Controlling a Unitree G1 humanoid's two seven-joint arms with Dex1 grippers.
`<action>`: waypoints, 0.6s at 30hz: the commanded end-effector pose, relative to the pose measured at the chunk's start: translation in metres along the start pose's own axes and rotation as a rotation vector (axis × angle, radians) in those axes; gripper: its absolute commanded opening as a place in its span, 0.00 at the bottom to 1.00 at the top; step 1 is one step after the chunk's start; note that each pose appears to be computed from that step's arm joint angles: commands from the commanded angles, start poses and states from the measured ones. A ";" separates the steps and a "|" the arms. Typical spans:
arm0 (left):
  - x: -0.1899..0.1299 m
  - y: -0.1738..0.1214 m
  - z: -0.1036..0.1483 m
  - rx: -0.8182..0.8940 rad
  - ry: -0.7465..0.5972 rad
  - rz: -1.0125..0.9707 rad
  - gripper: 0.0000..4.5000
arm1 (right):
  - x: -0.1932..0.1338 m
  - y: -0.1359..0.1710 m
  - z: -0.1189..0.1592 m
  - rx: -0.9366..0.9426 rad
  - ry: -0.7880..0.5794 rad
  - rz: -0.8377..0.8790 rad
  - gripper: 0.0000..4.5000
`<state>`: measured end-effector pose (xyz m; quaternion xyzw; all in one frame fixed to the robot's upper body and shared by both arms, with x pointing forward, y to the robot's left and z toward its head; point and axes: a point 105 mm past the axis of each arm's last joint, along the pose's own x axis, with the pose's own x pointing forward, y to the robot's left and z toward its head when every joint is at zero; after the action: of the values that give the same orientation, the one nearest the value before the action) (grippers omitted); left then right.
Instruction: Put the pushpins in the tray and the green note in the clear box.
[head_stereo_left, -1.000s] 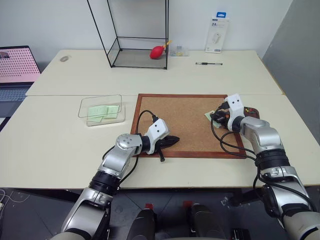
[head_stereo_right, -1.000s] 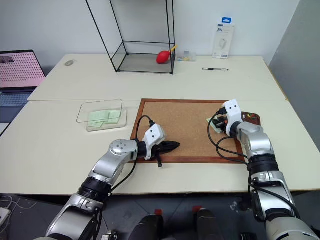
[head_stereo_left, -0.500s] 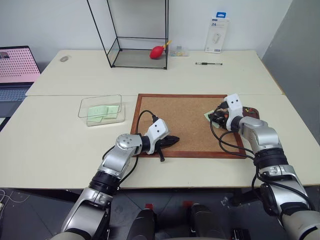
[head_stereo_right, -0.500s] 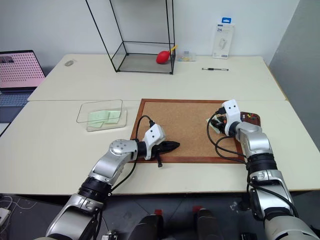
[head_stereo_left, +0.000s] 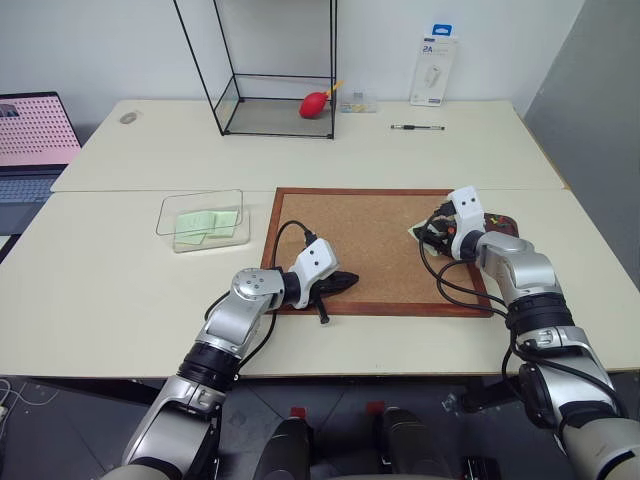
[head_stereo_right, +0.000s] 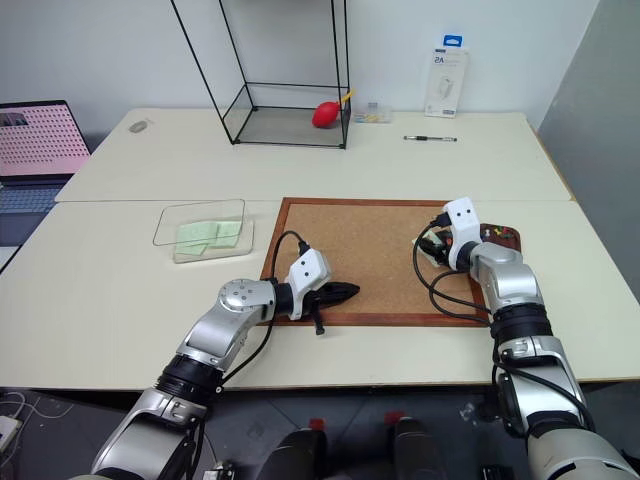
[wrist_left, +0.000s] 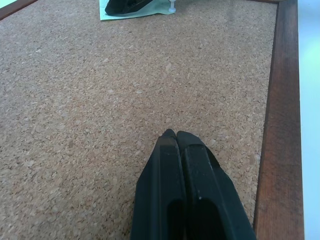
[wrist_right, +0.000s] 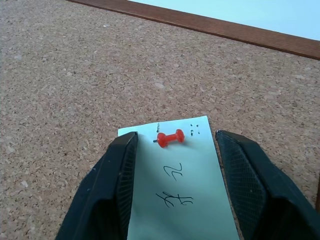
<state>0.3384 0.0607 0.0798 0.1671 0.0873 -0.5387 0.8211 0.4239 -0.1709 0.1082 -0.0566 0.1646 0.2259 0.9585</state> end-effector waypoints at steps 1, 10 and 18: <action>-0.002 -0.003 -0.016 -0.017 0.058 -0.006 0.00 | -0.002 0.000 0.020 -0.020 -0.071 0.006 0.34; -0.002 -0.004 -0.017 -0.018 0.061 -0.007 0.00 | -0.002 0.002 0.021 -0.036 -0.081 0.020 0.04; -0.003 -0.003 -0.017 -0.015 0.063 -0.005 0.00 | -0.005 0.006 0.032 -0.051 -0.123 0.038 0.04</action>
<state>0.3382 0.0613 0.0792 0.1684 0.0881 -0.5383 0.8210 0.4242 -0.1672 0.1139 -0.0613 0.1470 0.2390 0.9579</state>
